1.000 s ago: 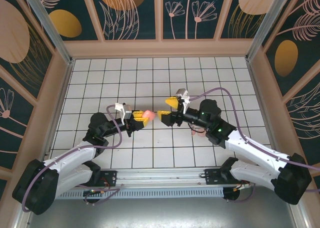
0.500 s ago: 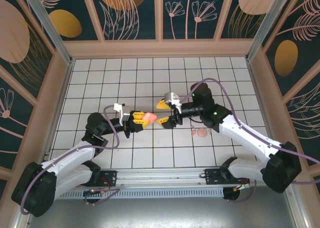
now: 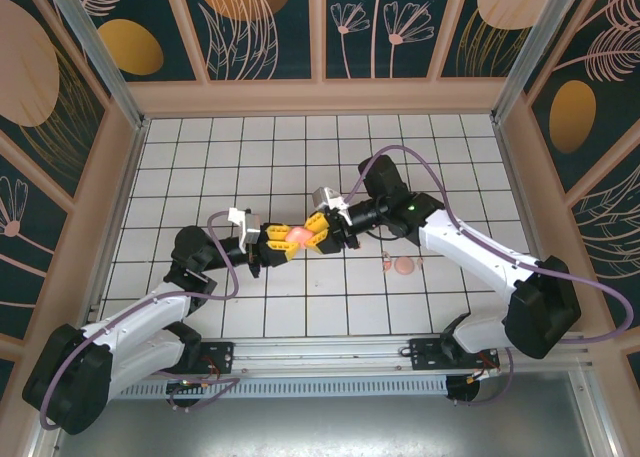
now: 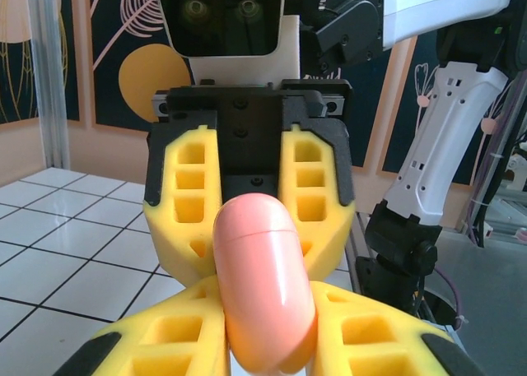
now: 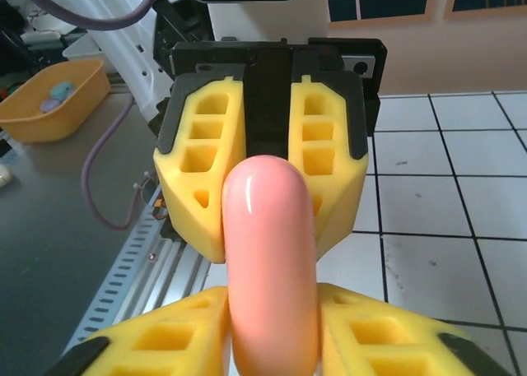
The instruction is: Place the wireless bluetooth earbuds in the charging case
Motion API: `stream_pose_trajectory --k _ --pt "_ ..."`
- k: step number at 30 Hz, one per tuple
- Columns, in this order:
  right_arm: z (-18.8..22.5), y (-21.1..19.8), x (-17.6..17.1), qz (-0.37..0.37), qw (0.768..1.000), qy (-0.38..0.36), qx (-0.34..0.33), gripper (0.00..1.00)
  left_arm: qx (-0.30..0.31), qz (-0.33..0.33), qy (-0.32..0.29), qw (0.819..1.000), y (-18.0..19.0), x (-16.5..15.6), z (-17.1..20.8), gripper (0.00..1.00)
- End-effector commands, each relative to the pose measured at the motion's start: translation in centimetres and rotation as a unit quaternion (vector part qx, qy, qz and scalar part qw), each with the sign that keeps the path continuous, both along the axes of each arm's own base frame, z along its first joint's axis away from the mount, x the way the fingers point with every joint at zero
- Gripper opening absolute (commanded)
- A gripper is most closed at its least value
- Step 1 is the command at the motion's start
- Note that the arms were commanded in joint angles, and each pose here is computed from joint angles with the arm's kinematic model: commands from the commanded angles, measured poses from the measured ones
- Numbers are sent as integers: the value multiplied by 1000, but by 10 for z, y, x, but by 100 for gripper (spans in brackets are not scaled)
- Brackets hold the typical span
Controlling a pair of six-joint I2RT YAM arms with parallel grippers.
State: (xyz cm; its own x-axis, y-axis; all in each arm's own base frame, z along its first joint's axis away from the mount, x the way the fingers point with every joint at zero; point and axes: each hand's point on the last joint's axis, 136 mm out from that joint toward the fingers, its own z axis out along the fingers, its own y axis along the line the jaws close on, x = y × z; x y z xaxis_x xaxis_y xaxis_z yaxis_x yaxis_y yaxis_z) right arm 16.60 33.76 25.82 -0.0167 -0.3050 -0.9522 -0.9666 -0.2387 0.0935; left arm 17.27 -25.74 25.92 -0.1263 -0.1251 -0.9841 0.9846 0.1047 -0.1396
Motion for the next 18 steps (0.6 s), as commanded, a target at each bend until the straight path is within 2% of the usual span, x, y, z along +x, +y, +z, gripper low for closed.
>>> stream_pose_trajectory --k 1,4,7,13,18 --pt "11 -1 -6 24 1000 -7 12 23 -13 -3 -31 999 -1 -1 17 26" --pt "11 -3 -5 16 1000 -15 6 19 5 9 -26 1000 -3 6 12 35" --pt "7 -9 1 -11 999 -31 -12 20 44 23 -38 998 -5 13 4 46" --pt "-16 -32 27 -116 984 -85 -102 20 99 60 -65 991 -2 26 -11 54" --pt "-26 -45 35 -150 967 -139 -154 20 160 44 -62 984 -6 32 -36 57"
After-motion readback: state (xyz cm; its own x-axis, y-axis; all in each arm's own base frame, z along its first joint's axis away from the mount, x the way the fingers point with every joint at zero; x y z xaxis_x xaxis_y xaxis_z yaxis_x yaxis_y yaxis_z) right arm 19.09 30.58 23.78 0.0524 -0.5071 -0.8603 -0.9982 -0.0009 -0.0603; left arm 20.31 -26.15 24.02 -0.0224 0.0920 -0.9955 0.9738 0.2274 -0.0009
